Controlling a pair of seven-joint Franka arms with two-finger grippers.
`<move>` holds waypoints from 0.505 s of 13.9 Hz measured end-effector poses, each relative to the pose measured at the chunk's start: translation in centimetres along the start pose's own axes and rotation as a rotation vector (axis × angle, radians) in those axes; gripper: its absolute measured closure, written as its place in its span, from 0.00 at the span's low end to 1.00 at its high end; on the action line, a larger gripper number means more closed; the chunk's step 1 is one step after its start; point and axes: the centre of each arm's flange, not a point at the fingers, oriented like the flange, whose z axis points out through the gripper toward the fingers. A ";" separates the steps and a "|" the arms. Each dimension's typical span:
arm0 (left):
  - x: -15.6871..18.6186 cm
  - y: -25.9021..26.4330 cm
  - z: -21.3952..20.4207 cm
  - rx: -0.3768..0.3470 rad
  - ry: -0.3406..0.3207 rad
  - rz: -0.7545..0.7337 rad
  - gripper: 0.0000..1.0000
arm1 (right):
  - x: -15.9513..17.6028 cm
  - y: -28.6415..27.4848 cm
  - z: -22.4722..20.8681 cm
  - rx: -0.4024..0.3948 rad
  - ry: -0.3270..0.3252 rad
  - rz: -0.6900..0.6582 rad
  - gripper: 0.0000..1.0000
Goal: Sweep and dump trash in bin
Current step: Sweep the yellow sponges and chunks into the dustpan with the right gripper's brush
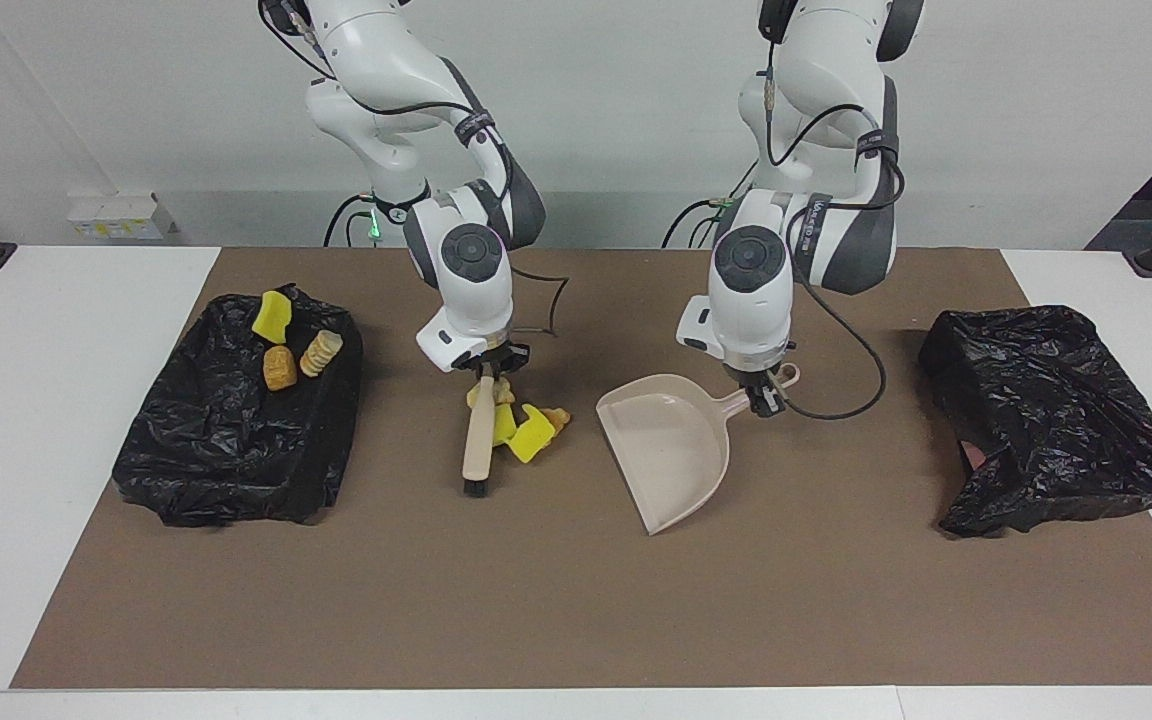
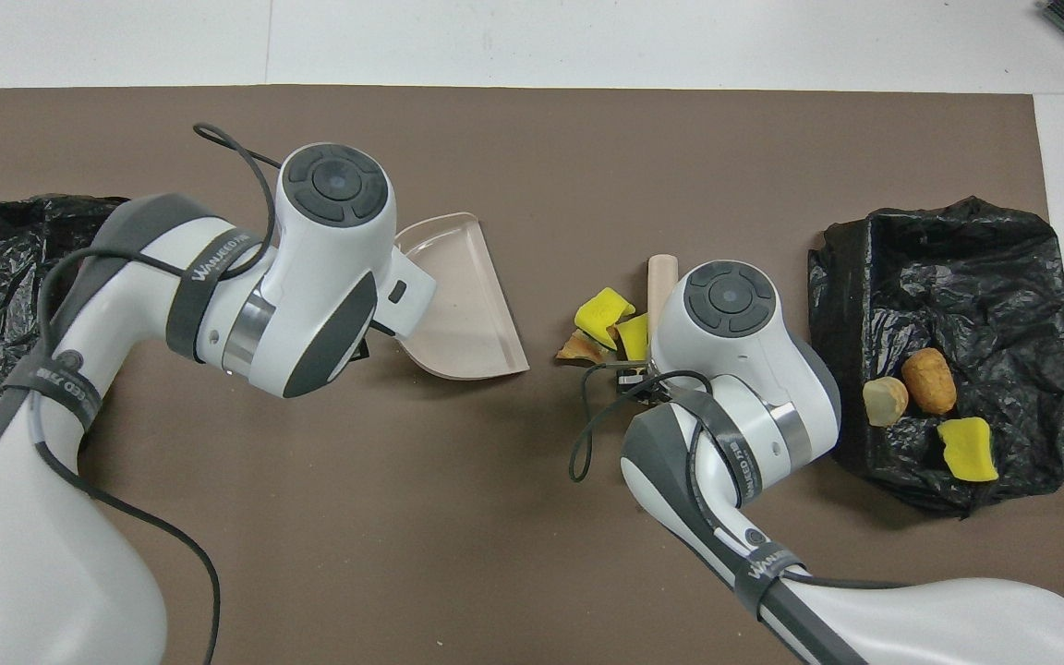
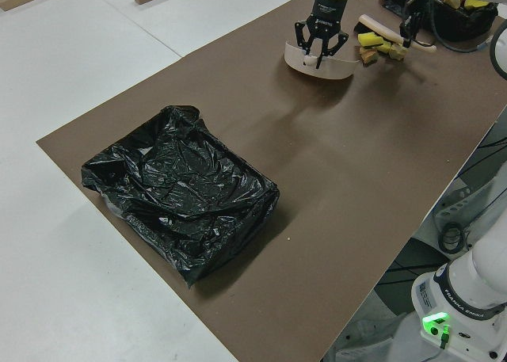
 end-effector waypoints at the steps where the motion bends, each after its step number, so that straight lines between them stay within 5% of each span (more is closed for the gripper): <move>1: 0.5 1.3 0.1 0.020 -0.008 0.028 0.68 | -0.4 -0.5 0.3 0.005 -0.004 -0.007 0.74; 7: 2.3 6.0 -0.6 0.050 -0.019 0.115 0.68 | -2.8 -5.8 0.3 0.157 -0.029 -0.020 0.74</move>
